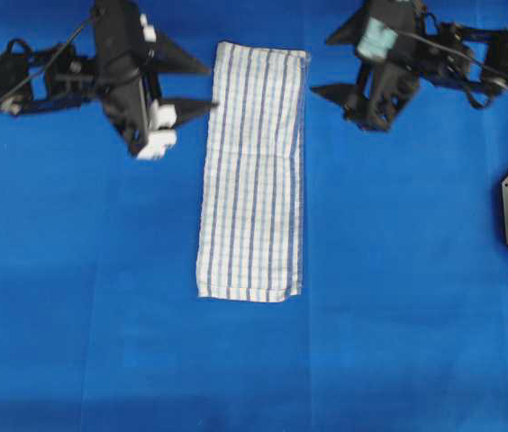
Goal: Fold the blue towel.
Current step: 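Grasp the top corners of the towel strip with both grippers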
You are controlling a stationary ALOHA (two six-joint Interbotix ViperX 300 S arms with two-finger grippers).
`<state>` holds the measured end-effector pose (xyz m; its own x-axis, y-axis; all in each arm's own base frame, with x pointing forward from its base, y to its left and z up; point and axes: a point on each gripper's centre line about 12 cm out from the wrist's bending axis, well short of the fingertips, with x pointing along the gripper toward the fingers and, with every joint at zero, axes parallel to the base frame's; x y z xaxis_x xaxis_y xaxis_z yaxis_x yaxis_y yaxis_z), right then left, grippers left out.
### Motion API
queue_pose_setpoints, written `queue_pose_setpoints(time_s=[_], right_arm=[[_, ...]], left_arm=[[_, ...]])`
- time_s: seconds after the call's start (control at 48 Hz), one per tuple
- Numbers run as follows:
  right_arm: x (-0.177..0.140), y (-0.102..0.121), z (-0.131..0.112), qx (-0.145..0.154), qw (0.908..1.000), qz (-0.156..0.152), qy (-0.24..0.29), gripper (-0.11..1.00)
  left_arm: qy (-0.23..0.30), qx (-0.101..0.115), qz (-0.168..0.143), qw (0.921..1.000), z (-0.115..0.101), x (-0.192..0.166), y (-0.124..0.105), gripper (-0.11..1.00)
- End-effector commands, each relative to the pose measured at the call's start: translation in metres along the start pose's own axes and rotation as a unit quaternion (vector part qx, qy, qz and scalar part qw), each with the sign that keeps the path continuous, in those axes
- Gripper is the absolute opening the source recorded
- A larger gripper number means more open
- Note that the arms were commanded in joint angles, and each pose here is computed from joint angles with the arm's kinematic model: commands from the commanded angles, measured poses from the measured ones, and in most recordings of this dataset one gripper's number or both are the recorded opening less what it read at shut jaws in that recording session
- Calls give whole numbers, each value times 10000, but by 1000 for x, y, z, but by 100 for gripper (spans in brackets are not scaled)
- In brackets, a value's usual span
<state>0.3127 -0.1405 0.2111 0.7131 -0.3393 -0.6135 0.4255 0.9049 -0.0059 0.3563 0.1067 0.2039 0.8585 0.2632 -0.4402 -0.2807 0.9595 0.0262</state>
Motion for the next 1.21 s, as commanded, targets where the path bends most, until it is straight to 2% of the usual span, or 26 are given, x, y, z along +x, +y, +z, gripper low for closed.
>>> queue_pose_setpoints(time_s=[0.0, 0.104, 0.209, 0.459, 0.772, 0.98, 1.126, 1.189], right_arm=[[12, -10, 11, 96, 9998, -96, -150, 91], [34, -21, 6, 186, 9996, -187, -55, 91], [55, -31, -4, 272, 9992, -271, 100, 91], [81, -43, -21, 409, 9984, -331, 194, 91], [100, -46, -42, 478, 9974, -338, 409, 91], [108, -51, -52, 531, 9966, -370, 508, 89], [111, -51, -58, 528, 9962, -364, 585, 83], [112, -51, -59, 513, 9962, -362, 601, 74]], left_arm=[[-99, 64, 191, 9997, 8, 8, 16, 54], [72, 108, 419, 9990, -3, 26, 37, 54], [156, 63, 609, 9980, -13, 41, 55, 54], [270, -2, 913, 9955, -47, 80, 86, 54], [584, -57, 920, 9940, -83, 111, 91, 54], [668, -74, 921, 9935, -94, 120, 92, 54], [683, -75, 920, 9934, -96, 121, 92, 51], [688, -101, 919, 9933, -96, 120, 91, 47]])
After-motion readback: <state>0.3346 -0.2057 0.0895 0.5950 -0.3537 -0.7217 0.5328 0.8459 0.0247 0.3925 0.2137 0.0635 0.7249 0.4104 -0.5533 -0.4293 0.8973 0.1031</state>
